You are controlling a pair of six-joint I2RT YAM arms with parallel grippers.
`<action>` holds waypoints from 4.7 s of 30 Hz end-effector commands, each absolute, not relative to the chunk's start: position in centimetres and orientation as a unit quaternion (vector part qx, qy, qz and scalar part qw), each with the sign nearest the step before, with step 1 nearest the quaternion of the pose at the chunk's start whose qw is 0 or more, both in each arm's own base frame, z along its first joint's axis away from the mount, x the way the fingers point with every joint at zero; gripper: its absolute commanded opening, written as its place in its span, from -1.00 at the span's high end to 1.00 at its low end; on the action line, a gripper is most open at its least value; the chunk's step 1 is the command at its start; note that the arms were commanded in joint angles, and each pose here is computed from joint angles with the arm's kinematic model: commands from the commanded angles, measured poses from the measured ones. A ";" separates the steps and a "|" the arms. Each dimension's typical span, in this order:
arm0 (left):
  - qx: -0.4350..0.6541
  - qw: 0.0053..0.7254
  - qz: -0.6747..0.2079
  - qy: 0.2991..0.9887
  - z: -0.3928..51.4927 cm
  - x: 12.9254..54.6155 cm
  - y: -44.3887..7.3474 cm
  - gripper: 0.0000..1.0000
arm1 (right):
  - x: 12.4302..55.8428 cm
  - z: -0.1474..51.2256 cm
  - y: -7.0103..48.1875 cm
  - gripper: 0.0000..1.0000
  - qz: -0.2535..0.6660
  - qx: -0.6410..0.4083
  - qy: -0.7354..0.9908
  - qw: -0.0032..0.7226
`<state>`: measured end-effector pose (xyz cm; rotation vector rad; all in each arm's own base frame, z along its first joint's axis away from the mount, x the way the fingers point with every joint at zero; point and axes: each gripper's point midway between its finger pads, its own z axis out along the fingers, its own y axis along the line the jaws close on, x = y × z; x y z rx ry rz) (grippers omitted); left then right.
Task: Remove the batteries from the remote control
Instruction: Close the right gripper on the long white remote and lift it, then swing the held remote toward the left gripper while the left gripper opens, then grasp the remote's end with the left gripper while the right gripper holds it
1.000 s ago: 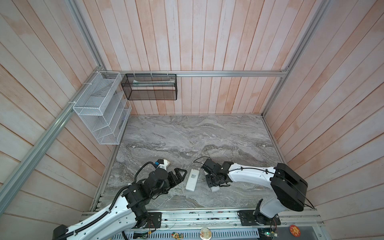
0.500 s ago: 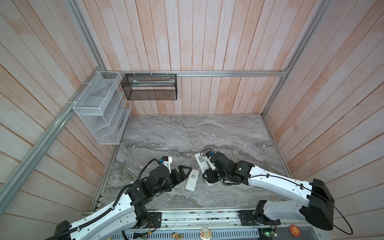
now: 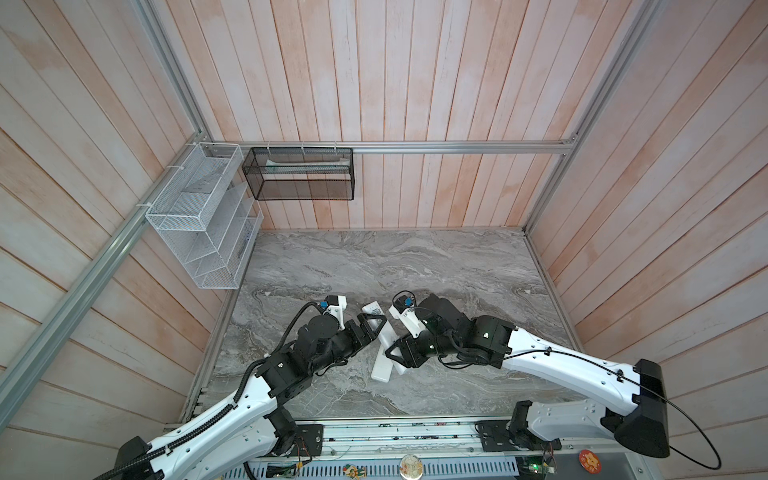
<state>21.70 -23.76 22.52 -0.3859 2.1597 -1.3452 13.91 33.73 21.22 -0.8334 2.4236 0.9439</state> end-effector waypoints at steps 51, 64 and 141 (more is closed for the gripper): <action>-0.224 0.328 -0.564 0.724 27.0 23.7 -18.9 0.73 | 18.6 27.4 30.6 -0.79 0.555 -0.085 0.803 0.202; -0.267 0.357 -0.644 0.622 30.6 24.6 -17.5 0.70 | 18.1 28.4 32.9 -0.58 0.609 -0.093 0.771 0.162; -0.041 0.184 -0.670 0.718 26.7 19.0 -20.7 0.66 | 16.3 26.4 30.3 0.64 0.624 -0.176 0.760 0.052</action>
